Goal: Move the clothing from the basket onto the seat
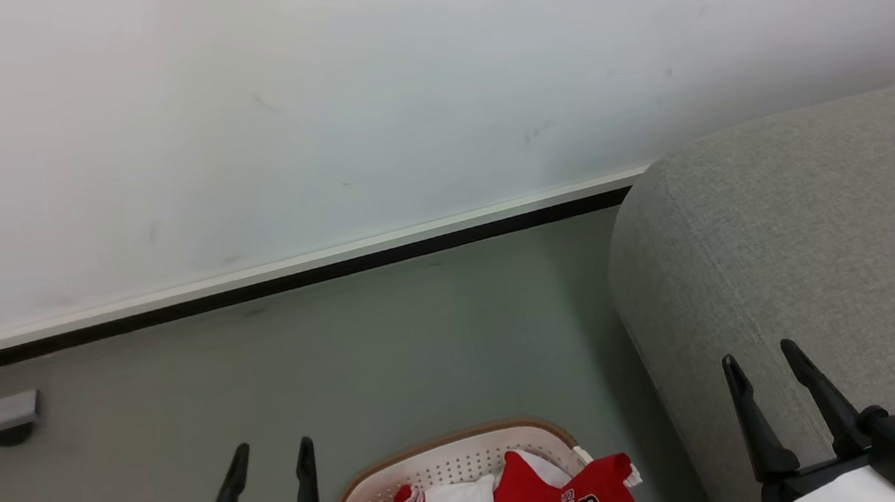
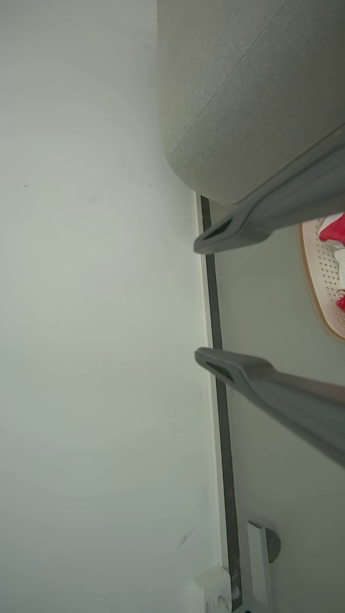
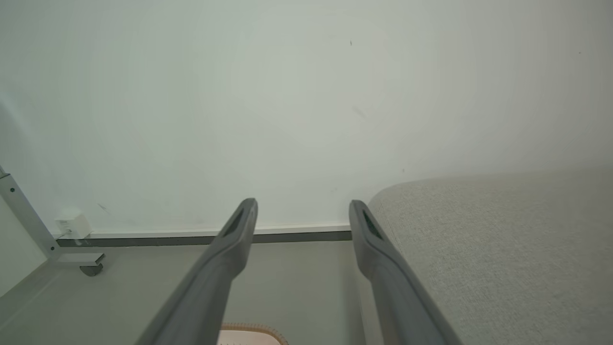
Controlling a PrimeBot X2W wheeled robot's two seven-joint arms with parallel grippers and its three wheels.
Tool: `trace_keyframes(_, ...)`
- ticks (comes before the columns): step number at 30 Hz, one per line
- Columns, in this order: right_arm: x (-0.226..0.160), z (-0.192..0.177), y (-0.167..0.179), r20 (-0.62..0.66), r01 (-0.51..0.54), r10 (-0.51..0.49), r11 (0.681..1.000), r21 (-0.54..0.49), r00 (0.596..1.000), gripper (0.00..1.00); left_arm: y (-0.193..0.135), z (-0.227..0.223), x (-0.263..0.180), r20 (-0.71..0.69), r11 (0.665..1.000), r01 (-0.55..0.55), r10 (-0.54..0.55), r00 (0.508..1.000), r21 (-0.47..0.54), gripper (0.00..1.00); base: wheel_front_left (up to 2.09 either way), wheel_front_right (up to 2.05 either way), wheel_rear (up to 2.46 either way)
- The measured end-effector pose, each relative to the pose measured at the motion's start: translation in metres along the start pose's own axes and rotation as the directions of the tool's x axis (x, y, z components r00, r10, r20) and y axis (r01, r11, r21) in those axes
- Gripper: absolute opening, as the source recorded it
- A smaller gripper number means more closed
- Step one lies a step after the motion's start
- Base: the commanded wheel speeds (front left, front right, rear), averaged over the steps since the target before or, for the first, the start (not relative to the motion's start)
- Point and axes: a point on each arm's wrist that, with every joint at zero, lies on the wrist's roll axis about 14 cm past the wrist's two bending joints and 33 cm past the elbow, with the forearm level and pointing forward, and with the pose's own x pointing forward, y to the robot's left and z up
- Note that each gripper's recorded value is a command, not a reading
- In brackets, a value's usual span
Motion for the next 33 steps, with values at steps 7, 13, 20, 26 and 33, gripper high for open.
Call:
trace_keyframes(7, -0.007, 0.007, -0.028, 0.017, 0.086, -0.086, 0.996, -0.006, 0.996, 1.0, -0.029, -0.05, 0.008, -0.152, 0.994, 0.108, -0.11, 0.982, -0.02, 1.0, 0.0, 0.0, 0.0)
trace_keyframes(13, -0.014, 0.009, -0.051, 0.02, 0.156, -0.156, 0.988, -0.015, 0.988, 1.0, -0.057, -0.098, 0.012, -0.304, 0.973, 0.226, -0.226, 0.925, -0.035, 1.0, 0.0, 0.0, 0.0)
trace_keyframes(20, -0.02, 0.005, -0.071, 0.004, 0.226, -0.226, 0.974, -0.021, 0.974, 1.0, -0.086, -0.151, 0.009, -0.472, 0.937, 0.344, -0.33, 0.817, -0.059, 1.0, 0.0, 0.0, 0.0)
trace_keyframes(26, -0.01, 0.003, -0.081, -0.003, 0.252, -0.252, 0.968, -0.024, 0.968, 1.0, -0.103, -0.189, 0.012, -0.583, 0.904, 0.421, -0.385, 0.716, -0.08, 1.0, 0.0, 0.0, 0.0)
trace_keyframes(33, 0.007, 0.001, -0.096, -0.001, 0.289, -0.289, 0.957, -0.029, 0.957, 1.0, -0.105, -0.248, -0.012, -0.762, 0.854, 0.511, -0.396, 0.512, -0.101, 1.0, 0.0, 0.0, 0.0)
